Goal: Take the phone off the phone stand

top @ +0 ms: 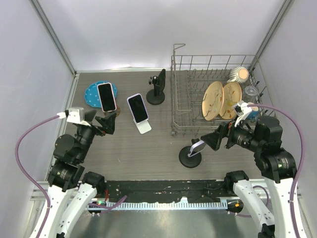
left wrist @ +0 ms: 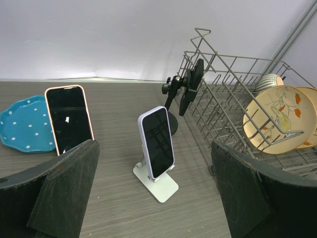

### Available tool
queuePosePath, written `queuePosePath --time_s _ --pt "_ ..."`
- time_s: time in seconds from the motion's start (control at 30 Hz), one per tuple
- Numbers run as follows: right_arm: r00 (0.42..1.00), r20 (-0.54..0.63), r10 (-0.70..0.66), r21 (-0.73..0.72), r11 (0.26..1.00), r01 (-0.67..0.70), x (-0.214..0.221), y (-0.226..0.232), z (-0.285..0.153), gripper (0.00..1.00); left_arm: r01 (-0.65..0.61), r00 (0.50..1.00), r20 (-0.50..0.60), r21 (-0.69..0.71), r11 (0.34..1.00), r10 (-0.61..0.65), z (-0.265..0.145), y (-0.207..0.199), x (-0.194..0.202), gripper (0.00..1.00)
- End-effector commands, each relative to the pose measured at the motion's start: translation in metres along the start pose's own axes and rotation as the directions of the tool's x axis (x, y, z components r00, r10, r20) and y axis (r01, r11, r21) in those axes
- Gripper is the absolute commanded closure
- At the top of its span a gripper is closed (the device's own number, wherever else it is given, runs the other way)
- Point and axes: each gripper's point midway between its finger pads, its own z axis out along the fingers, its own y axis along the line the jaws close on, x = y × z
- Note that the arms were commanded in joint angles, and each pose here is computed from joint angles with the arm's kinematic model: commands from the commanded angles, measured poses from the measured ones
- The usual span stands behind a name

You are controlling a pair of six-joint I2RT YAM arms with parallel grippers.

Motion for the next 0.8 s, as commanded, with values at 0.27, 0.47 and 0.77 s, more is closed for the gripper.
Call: queuePosePath --time_s 0.27,0.47,0.77 --pt "0.991 -0.1 -0.093 0.037 0.995 0.098 -0.009 0.0 0.011 0.0 -0.011 1.0 0.029 0.023 1.0 0.01 0.002 -0.006 -0.014 0.0" --pt "0.986 -0.144 -0.08 0.076 0.993 0.091 -0.005 -0.007 0.016 0.0 -0.01 1.0 0.014 0.026 1.0 0.01 0.005 -0.007 -0.011 0.0" --pt "0.962 -0.255 -0.094 0.13 0.983 0.13 0.002 -0.013 0.033 0.0 -0.011 1.0 0.001 0.022 1.0 0.011 0.008 -0.006 -0.007 0.0"
